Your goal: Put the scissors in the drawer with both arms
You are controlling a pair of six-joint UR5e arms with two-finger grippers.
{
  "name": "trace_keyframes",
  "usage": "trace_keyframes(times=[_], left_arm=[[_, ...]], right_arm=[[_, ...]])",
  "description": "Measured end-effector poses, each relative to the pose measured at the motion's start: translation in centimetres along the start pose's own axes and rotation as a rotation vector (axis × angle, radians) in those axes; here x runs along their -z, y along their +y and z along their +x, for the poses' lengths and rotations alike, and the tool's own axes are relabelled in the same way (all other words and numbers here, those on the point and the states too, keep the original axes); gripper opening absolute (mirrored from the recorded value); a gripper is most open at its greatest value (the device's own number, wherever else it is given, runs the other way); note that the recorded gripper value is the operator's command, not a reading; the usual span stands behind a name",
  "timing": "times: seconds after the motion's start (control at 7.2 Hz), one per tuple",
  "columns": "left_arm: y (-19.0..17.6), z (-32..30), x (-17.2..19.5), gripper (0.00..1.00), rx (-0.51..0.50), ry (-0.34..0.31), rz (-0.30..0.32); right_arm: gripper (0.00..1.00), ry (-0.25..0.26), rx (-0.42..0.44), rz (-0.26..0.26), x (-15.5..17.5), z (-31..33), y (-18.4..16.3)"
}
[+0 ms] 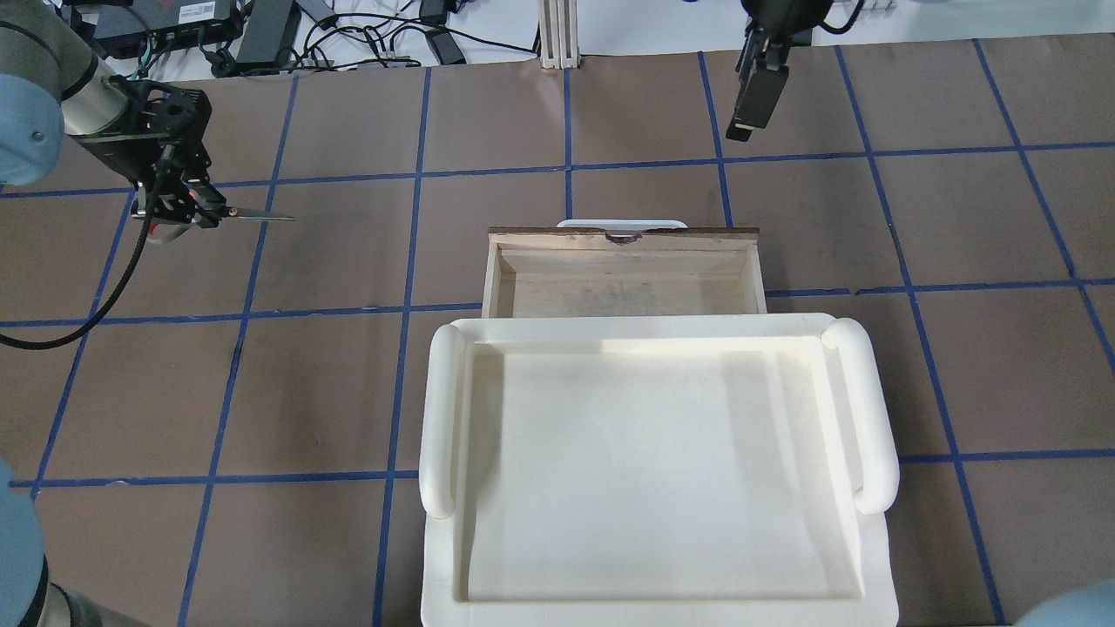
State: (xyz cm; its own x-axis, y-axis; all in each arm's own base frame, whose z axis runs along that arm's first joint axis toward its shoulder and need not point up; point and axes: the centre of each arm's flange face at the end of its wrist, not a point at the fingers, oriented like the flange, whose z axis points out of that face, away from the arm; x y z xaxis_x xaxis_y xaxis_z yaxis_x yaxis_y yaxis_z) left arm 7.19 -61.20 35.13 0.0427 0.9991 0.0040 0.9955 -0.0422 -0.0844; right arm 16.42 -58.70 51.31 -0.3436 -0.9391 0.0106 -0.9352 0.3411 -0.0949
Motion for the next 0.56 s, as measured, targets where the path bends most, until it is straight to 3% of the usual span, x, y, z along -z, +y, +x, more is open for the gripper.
trace_keyframes(times=[0.28, 0.56], left_arm=[[-3.3, 0.0, 0.7, 0.00, 0.002, -0.005, -0.003], [-9.9, 0.2, 1.5, 0.00, -0.020, -0.013, -0.005]], right_arm=[[1.00, 0.082, -0.335, -0.010, 3.9, -2.6, 2.3], [1.00, 0.121, -0.662, 0.004, 5.4, -3.6, 3.0]])
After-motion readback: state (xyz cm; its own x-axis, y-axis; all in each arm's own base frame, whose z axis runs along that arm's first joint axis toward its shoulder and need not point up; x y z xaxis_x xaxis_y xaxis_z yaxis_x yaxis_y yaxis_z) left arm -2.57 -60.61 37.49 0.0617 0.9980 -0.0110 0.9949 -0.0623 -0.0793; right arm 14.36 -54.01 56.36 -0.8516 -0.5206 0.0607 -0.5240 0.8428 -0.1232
